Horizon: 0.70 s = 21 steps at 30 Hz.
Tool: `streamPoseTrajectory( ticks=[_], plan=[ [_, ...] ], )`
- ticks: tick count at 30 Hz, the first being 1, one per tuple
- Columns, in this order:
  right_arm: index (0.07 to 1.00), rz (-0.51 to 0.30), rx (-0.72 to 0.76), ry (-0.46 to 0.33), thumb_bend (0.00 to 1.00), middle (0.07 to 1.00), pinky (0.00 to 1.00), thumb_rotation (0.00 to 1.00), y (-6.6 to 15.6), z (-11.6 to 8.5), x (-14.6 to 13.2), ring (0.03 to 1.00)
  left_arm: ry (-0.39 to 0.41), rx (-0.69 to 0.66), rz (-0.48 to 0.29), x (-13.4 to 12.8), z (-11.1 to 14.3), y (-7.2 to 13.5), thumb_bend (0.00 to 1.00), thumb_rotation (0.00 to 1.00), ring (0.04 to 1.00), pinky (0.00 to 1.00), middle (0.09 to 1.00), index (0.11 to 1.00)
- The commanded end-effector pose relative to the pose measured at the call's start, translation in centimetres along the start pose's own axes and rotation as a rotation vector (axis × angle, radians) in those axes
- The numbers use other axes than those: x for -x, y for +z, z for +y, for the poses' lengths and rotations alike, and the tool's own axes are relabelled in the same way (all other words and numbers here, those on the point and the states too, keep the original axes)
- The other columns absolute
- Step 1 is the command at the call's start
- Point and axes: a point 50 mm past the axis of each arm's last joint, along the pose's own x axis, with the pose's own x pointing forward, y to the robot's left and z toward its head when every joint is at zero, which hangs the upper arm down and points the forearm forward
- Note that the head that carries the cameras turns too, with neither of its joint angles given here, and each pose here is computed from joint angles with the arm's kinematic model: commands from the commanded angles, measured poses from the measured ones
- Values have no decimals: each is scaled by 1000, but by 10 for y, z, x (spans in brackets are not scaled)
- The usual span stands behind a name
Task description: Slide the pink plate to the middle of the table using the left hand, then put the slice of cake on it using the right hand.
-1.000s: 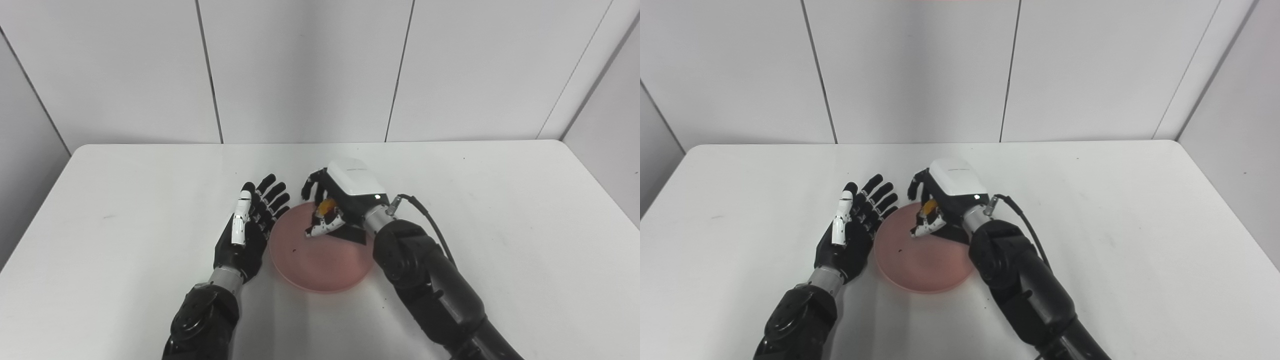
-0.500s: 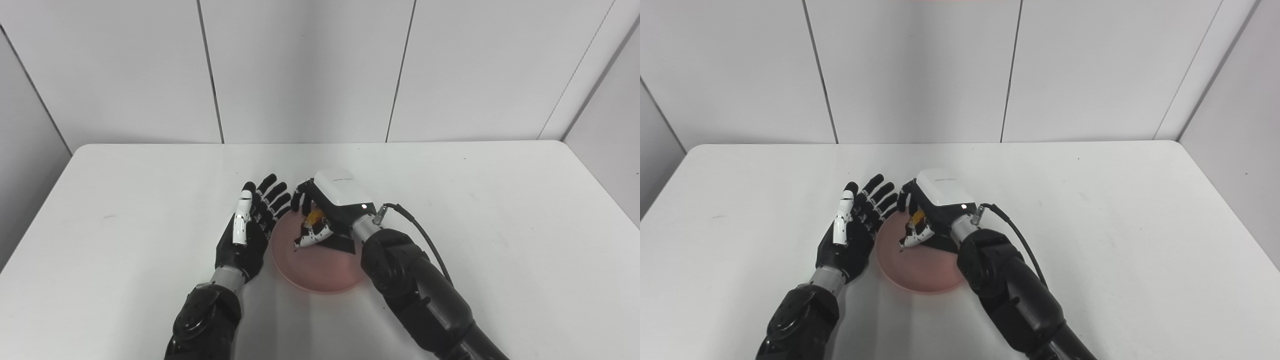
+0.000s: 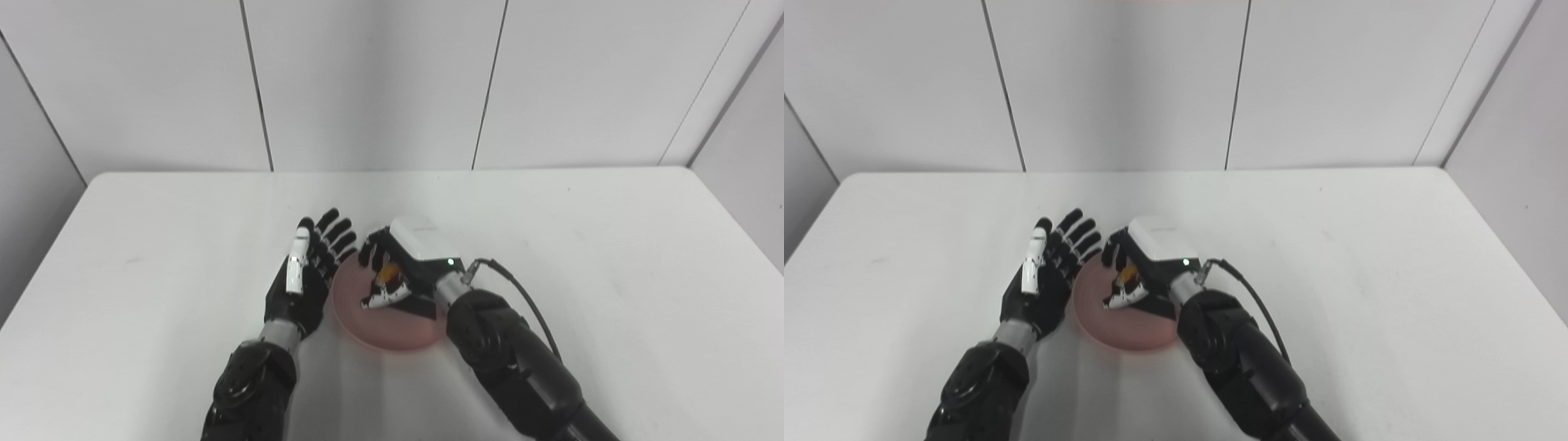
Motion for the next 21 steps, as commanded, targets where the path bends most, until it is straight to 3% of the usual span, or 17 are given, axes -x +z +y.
streamPoseTrajectory(
  ticks=[1,4,5,6,7,9,12,14,17,21],
  plan=[
    [494,-43,4,-21,527,469,242,0,7,-8,0,312,12,-13,35,1,0,-3,482,1000,900,887,896,883],
    [494,-52,9,-25,528,474,188,4,10,-11,3,265,10,-11,36,0,-1,-3,484,1000,905,893,897,881],
    [653,-51,13,-24,546,480,217,1,11,-13,3,308,10,-8,37,0,-1,-3,484,1000,906,894,897,881],
    [754,-50,15,-24,615,521,248,155,12,-14,4,351,10,-7,38,0,-1,-3,483,1000,909,895,899,886],
    [765,-50,17,-24,629,529,251,188,13,-15,5,355,9,-6,39,0,-2,-3,483,1000,909,895,900,886],
    [843,-52,20,-23,693,713,375,457,14,-16,6,549,4,-3,37,0,-2,-2,480,1000,915,896,907,897],
    [963,-59,21,-20,813,911,540,731,18,-19,9,783,-3,8,30,0,-2,-2,474,1000,901,905,906,904],
    [993,-79,19,-11,883,981,670,875,19,-21,11,898,-3,8,29,0,-2,-3,479,1000,905,912,905,894],
    [999,-113,25,-1,939,997,775,967,22,-26,13,969,-9,18,29,1,-2,-2,480,1000,938,938,923,899],
    [1000,-132,41,-5,975,1000,807,999,26,-32,16,984,-14,8,32,1,-1,-2,485,1000,954,956,931,905]
  ],
)
